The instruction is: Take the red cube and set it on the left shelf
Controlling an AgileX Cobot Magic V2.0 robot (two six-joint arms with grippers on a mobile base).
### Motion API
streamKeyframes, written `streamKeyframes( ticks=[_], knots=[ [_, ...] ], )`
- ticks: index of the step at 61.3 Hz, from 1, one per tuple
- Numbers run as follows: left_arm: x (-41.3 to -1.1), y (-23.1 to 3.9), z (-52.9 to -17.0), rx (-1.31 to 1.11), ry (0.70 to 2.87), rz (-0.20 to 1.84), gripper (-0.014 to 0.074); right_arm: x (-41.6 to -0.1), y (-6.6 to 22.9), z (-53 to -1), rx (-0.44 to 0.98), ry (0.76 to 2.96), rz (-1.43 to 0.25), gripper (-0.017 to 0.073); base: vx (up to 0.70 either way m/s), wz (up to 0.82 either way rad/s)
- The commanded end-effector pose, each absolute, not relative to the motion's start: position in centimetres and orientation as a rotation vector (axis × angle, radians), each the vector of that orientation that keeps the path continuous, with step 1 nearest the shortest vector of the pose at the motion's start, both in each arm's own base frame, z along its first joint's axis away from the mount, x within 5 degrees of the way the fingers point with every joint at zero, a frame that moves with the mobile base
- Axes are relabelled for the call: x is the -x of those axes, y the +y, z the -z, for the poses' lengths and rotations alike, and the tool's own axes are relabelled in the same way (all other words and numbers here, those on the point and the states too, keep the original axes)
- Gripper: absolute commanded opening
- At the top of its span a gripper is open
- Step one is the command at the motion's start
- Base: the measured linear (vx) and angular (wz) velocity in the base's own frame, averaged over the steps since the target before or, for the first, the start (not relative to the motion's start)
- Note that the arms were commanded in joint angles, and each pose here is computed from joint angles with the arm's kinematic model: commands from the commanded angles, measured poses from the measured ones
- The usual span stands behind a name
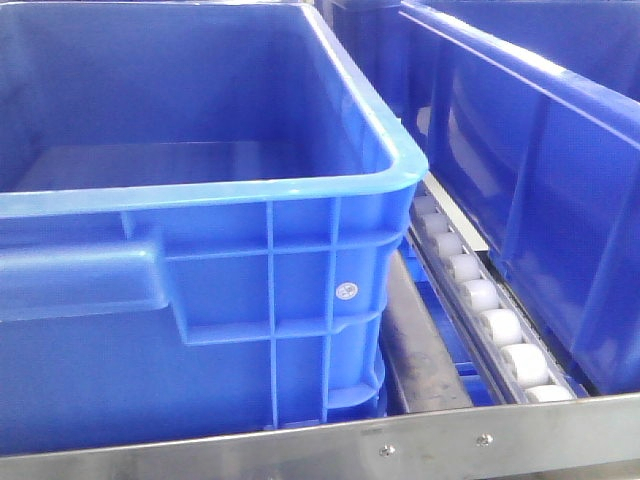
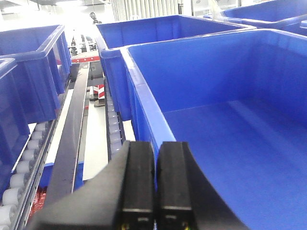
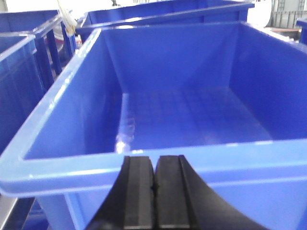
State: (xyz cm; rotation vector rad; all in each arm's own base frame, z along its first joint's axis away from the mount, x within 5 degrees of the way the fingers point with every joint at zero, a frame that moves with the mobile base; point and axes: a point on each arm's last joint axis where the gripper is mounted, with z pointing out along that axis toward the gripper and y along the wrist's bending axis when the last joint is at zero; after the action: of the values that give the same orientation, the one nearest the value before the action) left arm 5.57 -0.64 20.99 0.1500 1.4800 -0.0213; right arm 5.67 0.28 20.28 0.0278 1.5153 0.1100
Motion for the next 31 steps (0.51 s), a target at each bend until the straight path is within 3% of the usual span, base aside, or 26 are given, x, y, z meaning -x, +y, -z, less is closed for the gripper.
streamKeyframes(
  ticks=[1,31],
  knots=[
    [-5.67,-0.64,-20.95,-0.144,1.427,0.024,0.0106,-5.31,0.3,-21.83,-0.016,1.405,-0.105,0.0056,0.0,0.0],
    [-5.67,-0.64,-20.95,-0.144,1.427,0.024,0.0106,-5.31,0.3,-21.83,-0.016,1.405,-0.105,0.0056,0.0,0.0]
  ],
)
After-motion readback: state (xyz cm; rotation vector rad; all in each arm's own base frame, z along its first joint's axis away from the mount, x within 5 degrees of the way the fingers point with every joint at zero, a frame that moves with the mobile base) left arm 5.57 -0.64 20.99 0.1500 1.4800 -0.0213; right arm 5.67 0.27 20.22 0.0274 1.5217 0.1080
